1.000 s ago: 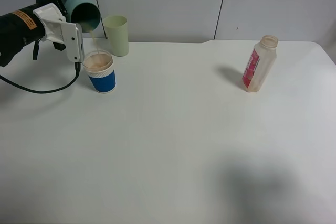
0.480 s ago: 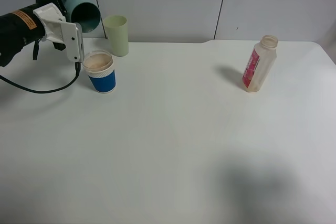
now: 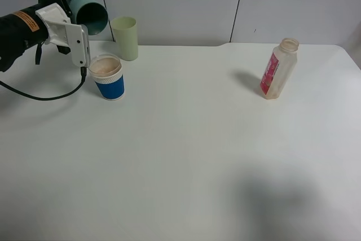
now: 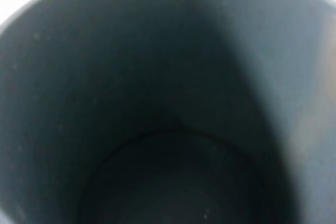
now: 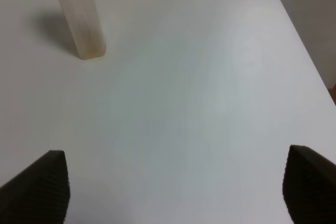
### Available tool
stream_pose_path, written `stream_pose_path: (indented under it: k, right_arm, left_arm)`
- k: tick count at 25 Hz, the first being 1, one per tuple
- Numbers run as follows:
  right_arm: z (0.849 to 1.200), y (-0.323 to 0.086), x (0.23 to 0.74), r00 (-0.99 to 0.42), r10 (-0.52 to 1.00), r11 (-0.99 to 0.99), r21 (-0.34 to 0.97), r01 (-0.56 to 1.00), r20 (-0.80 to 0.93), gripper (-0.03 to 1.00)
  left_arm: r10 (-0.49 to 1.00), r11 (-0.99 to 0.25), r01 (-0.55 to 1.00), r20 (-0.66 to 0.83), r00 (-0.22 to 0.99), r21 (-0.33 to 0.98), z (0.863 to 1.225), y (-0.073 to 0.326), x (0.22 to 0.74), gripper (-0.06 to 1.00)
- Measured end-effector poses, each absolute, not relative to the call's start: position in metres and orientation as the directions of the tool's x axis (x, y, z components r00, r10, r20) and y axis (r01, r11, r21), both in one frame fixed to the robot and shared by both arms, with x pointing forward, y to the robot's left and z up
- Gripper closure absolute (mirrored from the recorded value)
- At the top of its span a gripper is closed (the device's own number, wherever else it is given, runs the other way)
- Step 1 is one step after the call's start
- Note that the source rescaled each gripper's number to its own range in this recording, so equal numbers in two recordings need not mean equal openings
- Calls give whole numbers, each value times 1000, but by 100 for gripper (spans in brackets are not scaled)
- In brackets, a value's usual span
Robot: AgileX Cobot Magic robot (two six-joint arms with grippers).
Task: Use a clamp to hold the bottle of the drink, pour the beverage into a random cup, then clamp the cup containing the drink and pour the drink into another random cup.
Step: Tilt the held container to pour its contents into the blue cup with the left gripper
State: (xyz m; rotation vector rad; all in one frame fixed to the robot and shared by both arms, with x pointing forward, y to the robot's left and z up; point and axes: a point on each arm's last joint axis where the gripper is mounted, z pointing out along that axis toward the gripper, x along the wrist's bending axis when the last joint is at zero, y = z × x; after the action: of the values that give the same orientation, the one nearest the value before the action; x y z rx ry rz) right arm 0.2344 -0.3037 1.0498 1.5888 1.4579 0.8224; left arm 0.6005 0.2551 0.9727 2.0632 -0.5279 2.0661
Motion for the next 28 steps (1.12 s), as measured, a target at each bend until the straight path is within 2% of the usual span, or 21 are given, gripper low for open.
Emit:
stream_pose_path:
  k: [15,24,25,26,28]
  right_arm:
    - [1050,-304,234,120,991,-5,886,463,-58,30]
    - [1050,-304,234,120,991,-5,886,463,-58,30]
    - [1050,-304,234,120,991,-5,886,463,-58,30]
    - [1050,-304,234,120,991,-5,886,463,-58,30]
    - [1050,-304,234,120,991,-5,886,463,-58,30]
  left_arm:
    - [-121,-923,-366,992,-24,-121,973,255,600,94]
    - [60,-929,-363,997,47,73,973,255,601,94]
    - [142,-920,-357,987,79,161,973,255,601,94]
    - [293,-884,-338,946,137,323,973,255,601,94]
    - [347,-864,-329,925,157,380,973,255,601,94]
